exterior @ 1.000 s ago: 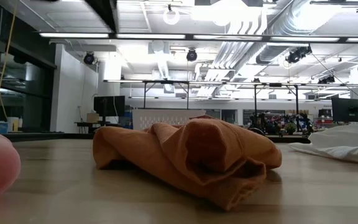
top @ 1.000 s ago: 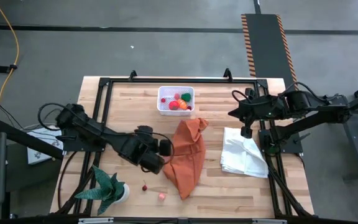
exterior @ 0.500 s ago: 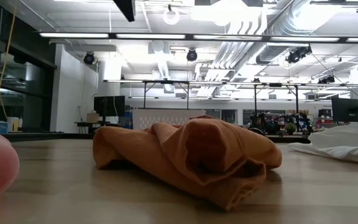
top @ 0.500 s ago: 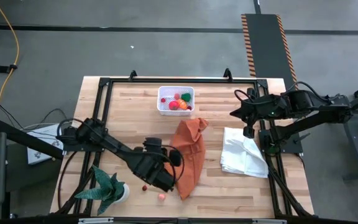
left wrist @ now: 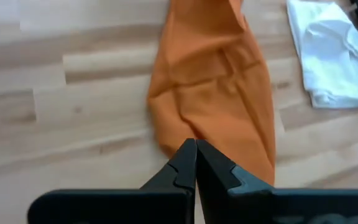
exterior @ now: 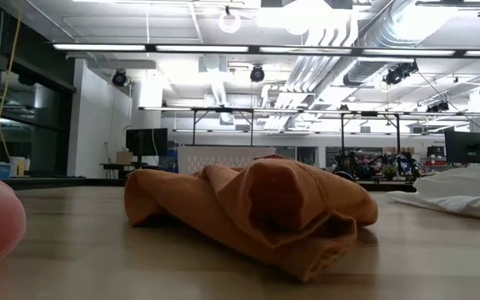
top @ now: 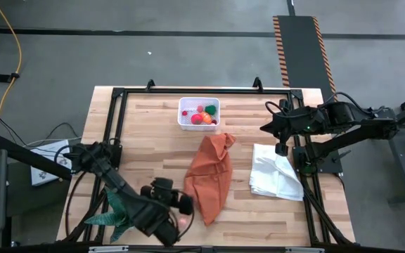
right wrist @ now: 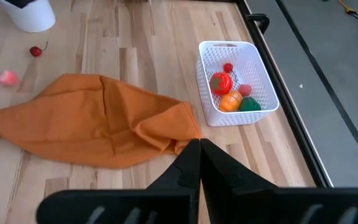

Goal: Pick and placing Produce into tupperware
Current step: Put the pink peach into the white basket

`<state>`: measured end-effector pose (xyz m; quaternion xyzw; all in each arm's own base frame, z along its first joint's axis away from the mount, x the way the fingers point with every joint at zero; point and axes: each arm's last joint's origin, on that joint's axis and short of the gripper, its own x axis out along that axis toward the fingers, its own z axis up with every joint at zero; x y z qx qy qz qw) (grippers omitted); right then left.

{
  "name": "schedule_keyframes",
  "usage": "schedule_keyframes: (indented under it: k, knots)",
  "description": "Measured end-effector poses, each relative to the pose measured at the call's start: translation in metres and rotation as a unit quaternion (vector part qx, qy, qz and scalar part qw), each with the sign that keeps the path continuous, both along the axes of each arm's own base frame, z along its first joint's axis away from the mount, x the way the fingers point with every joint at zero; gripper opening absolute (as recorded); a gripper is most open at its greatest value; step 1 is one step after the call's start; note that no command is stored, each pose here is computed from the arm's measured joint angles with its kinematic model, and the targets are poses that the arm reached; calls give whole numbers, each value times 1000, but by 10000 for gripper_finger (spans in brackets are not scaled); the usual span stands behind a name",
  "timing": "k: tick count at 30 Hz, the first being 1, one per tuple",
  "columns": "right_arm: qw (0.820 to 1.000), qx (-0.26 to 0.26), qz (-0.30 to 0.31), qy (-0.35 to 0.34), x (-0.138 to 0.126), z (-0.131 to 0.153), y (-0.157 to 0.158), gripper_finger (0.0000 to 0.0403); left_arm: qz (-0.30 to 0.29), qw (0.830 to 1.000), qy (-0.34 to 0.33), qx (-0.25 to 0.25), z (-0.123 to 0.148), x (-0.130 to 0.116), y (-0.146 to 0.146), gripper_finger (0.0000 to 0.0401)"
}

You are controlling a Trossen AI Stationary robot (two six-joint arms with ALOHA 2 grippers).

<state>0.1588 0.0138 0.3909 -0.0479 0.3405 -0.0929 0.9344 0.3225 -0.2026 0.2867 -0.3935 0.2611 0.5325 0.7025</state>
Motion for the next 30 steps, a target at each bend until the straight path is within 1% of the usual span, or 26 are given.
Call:
schedule_keyframes:
  k: [3, 6, 11, 15, 18, 19, 21, 23, 25, 27, 30]
  knots:
    - [1000, 0, 0, -2, 0, 0, 0, 0, 11, 1000, -11, -14, 0, -3, -6, 0]
    - [1000, 0, 0, -2, 0, 0, 0, 0, 25, 999, -23, -29, 0, -1, -6, 0]
    - [1000, 0, 0, -2, 0, 0, 0, 0, 44, 997, -36, -45, -6, 11, 1, 0]
    - [1000, 0, 0, -2, 0, 0, 0, 0, 37, 996, -52, -55, -14, 27, 3, 0]
    - [1000, 0, 0, -1, 0, 0, 0, 0, 39, 996, -65, -51, -24, 36, 2, 0]
    - [1000, 0, 0, -1, 0, 0, 0, 0, 41, 995, -72, -56, -26, 37, -1, 0]
    - [1000, 0, 0, -1, 0, 0, 0, 0, 43, 995, -66, -59, -32, 39, -2, 0]
    - [1000, 0, 0, 0, 0, 0, 0, 0, 42, 994, -77, -69, -35, 43, -5, 0]
    - [1000, -2, 1, 1, 0, 0, 0, 0, 44, 994, -70, -77, -38, 44, -6, 0]
    - [1000, -4, 3, 3, 0, 0, 0, 0, 43, 992, -75, -97, -37, 45, -8, 0]
    - [1000, -8, 8, 5, 0, 0, 0, 0, 36, 990, -64, -117, -38, 46, -9, 0]
